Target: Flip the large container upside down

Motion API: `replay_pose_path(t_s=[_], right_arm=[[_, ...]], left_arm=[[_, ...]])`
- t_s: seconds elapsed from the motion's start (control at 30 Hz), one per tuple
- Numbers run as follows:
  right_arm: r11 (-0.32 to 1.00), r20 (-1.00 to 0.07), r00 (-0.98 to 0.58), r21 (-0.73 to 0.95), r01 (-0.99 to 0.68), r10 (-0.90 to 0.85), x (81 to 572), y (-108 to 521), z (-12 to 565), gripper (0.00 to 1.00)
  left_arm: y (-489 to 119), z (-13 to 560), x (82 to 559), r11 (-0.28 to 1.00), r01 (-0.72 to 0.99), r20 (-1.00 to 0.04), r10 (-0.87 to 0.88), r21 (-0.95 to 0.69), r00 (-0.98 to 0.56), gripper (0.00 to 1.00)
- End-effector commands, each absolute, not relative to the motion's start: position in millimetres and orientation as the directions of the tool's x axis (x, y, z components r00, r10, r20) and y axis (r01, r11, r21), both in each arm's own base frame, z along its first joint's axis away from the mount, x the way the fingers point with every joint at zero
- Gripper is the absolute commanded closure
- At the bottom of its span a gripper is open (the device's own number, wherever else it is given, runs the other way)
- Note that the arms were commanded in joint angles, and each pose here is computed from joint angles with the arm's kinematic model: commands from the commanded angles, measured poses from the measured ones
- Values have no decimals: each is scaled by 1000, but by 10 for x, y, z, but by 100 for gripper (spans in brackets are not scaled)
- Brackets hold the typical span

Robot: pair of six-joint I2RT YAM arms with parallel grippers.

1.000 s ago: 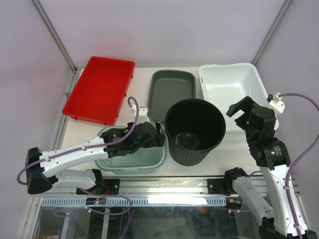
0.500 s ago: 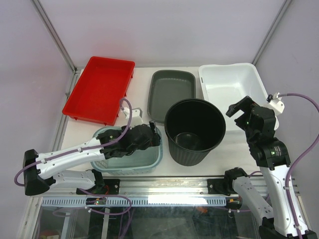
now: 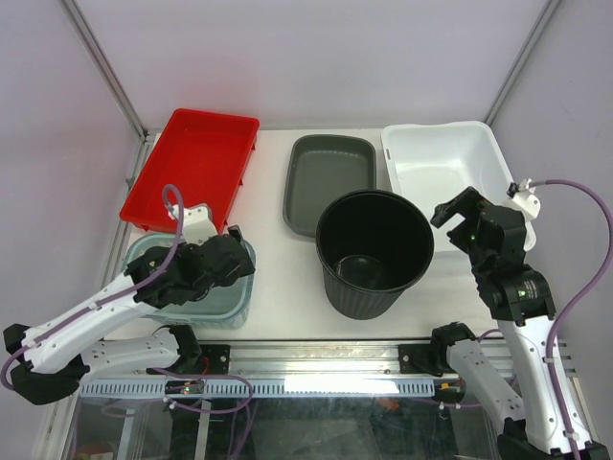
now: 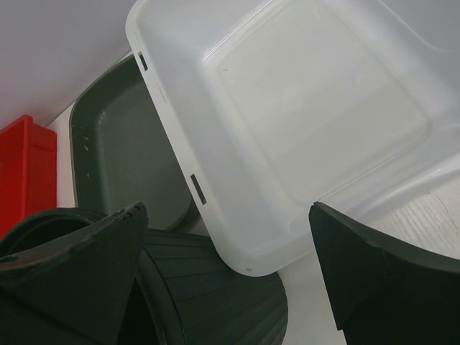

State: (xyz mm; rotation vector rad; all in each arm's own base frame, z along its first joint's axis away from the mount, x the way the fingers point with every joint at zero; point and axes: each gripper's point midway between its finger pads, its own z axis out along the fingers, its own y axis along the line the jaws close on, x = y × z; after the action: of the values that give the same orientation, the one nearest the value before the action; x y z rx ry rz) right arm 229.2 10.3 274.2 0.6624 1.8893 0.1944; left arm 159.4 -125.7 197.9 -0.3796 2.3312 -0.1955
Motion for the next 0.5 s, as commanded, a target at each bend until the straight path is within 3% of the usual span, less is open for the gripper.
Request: replay_pose_path(t_s=[0.0, 0.27, 0.47], right_arm=[[832, -799, -277, 438, 339, 533, 2304, 135, 2737, 1], [876, -784, -395, 460, 148, 479, 2205, 477, 2652, 1], [811, -719, -467, 586, -9, 514, 2135, 869, 2626, 0]], left_arm=[[-1269, 2435, 1726, 955, -153, -728, -292, -253, -619, 1], [-1774, 3077, 1937, 948, 60, -782, -220, -311, -583, 1], [-2032, 3501, 2080, 911, 151, -820, -260, -383, -510, 1]])
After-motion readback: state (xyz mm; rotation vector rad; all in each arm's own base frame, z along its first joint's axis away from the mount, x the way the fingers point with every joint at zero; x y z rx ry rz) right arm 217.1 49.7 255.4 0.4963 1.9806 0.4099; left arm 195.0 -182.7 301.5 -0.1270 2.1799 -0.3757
